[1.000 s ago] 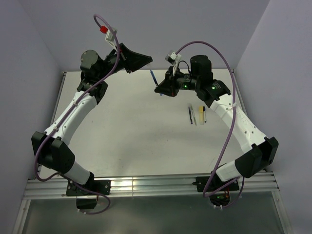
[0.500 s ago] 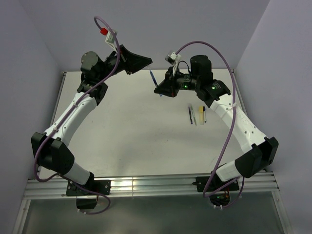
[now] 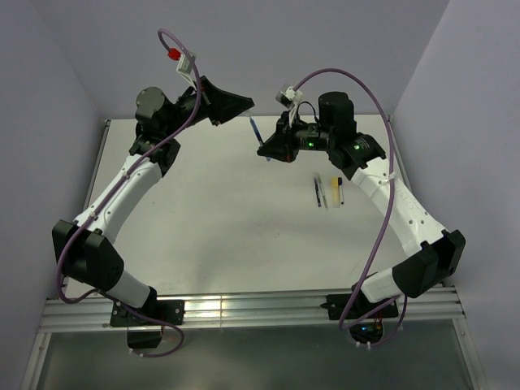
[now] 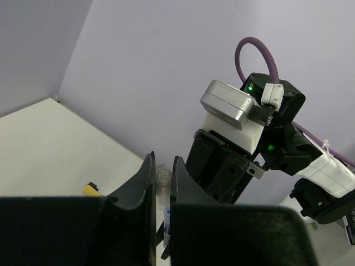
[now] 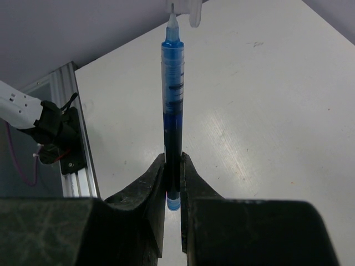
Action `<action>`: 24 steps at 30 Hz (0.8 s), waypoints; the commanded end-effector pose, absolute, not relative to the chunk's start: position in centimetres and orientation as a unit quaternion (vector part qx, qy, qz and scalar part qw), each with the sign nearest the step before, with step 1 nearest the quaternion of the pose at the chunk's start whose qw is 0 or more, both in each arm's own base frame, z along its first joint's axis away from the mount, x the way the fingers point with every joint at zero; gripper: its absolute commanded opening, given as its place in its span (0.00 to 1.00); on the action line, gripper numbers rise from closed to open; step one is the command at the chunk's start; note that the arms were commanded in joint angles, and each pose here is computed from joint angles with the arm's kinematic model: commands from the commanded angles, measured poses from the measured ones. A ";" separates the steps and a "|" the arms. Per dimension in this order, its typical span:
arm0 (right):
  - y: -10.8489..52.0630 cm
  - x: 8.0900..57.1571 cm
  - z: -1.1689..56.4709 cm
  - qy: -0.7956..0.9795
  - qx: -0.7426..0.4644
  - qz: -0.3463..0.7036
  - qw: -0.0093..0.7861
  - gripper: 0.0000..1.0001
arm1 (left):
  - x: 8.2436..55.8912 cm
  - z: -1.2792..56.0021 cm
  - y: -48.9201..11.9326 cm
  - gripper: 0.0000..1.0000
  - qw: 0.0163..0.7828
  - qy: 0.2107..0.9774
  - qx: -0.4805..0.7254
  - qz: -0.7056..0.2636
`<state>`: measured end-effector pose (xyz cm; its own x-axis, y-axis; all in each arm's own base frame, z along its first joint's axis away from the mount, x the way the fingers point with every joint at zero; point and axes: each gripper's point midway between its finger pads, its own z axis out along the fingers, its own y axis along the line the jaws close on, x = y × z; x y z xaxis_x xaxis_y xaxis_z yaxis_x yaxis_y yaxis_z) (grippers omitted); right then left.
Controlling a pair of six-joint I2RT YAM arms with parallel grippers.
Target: Insert the pens into the pen caps
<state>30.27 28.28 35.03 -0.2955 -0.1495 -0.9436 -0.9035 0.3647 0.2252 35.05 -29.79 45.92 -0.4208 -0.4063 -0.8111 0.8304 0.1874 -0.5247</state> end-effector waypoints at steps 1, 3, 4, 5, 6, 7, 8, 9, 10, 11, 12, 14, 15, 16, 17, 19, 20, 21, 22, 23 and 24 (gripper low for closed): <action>28.2 29.8 38.3 0.658 -0.390 0.415 0.493 0.00 | 33.7 47.4 -29.4 0.00 0.520 0.558 0.195 -0.617; 28.3 29.9 38.2 0.659 -0.390 0.416 0.491 0.00 | 33.3 47.3 -29.5 0.00 0.516 0.554 0.197 -0.623; 28.2 29.9 38.3 0.659 -0.389 0.415 0.493 0.00 | 33.1 47.3 -29.5 0.00 0.514 0.553 0.197 -0.625; 28.3 29.9 38.2 0.659 -0.389 0.415 0.492 0.00 | 33.0 47.4 -29.6 0.00 0.514 0.552 0.199 -0.626; 28.3 30.0 38.1 0.660 -0.389 0.414 0.492 0.00 | 32.8 47.5 -29.7 0.00 0.513 0.550 0.200 -0.628; 28.3 30.1 38.1 0.661 -0.388 0.414 0.491 0.00 | 32.8 47.4 -29.7 0.00 0.512 0.548 0.201 -0.630; 28.3 30.0 38.1 0.660 -0.389 0.414 0.492 0.00 | 32.6 47.5 -29.7 0.00 0.511 0.547 0.203 -0.631; 28.3 30.0 38.1 0.660 -0.388 0.413 0.492 0.00 | 32.6 47.5 -29.8 0.00 0.508 0.549 0.201 -0.633; 28.3 30.0 38.1 0.660 -0.389 0.414 0.492 0.00 | 32.4 47.5 -29.8 0.00 0.508 0.547 0.203 -0.634; 28.3 30.1 38.1 0.660 -0.389 0.414 0.492 0.00 | 32.4 47.4 -29.9 0.00 0.507 0.546 0.203 -0.635; 28.3 30.1 38.0 0.661 -0.388 0.412 0.492 0.00 | 32.3 47.4 -30.0 0.00 0.506 0.546 0.206 -0.635; 28.3 30.2 38.1 0.661 -0.388 0.412 0.493 0.00 | 32.1 47.4 -30.1 0.00 0.504 0.546 0.207 -0.637; 28.3 30.3 37.9 0.662 -0.388 0.411 0.492 0.00 | 32.0 47.5 -30.1 0.00 0.501 0.545 0.205 -0.640; 28.3 30.3 37.9 0.662 -0.388 0.411 0.492 0.00 | 31.9 47.5 -30.2 0.00 0.499 0.544 0.206 -0.642; 28.3 30.3 37.8 0.662 -0.388 0.411 0.492 0.00 | 31.9 47.6 -30.2 0.00 0.499 0.543 0.207 -0.643; 28.3 30.3 37.9 0.662 -0.389 0.410 0.493 0.00 | 31.8 47.7 -30.3 0.00 0.501 0.542 0.209 -0.642; 28.3 30.3 37.8 0.663 -0.388 0.410 0.492 0.00 | 31.9 47.6 -30.4 0.00 0.499 0.544 0.207 -0.642; 28.3 30.3 37.9 0.662 -0.388 0.410 0.494 0.00 | 31.8 47.5 -30.4 0.00 0.498 0.544 0.208 -0.642; 28.3 30.3 38.1 0.661 -0.388 0.410 0.494 0.00 | 31.8 47.5 -30.4 0.00 0.498 0.544 0.208 -0.642; 28.3 30.2 38.0 0.662 -0.387 0.411 0.493 0.00 | 31.9 47.4 -30.4 0.00 0.498 0.545 0.207 -0.642; 28.3 30.2 38.2 0.660 -0.388 0.411 0.495 0.00 | 32.0 47.3 -30.4 0.00 0.498 0.547 0.206 -0.641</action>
